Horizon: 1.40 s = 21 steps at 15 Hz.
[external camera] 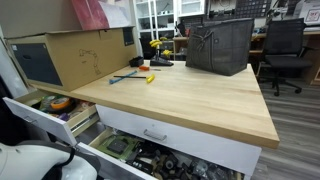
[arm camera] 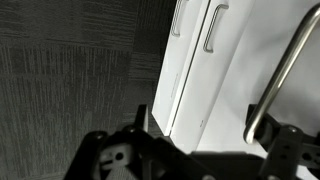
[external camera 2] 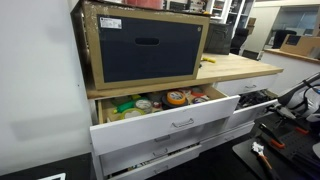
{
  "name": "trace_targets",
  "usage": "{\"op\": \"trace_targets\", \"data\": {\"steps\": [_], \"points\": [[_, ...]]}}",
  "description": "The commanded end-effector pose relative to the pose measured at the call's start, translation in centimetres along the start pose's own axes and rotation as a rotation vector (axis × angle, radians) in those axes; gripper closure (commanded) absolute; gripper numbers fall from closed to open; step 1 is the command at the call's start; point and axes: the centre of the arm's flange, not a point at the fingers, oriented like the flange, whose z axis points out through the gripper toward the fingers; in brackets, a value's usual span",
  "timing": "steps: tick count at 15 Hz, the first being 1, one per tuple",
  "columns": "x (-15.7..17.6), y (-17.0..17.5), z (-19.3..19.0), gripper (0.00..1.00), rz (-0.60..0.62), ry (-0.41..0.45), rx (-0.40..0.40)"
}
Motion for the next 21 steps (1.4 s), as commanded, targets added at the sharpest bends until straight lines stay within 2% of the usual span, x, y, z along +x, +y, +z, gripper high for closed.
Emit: {"op": "trace_targets", "data": {"steps": [1, 4, 7, 8, 13, 15, 19, 21], "points": [[-0.6, -7.2, 2.0, 0.0, 0.07, 0.117, -0.019], [-0.2, -7.3, 1.9, 0.0, 0.053, 0.13, -0.046], [0.0, -7.2, 2.0, 0.0, 0.021, 0.105, -0.097], [0.0, 0.0, 0.0, 0.0, 0.0, 0.0, 0.0], [0.0, 0.0, 0.0, 0.0, 0.0, 0.0, 0.0], [0.3, -0.9, 0.3, 0.0, 0.026, 0.009, -0.012], [0.7, -6.7, 2.0, 0.0, 0.025, 0.04, -0.008], [1.0, -8.2, 2.3, 0.0, 0.014, 0.051, 0.006]]}}
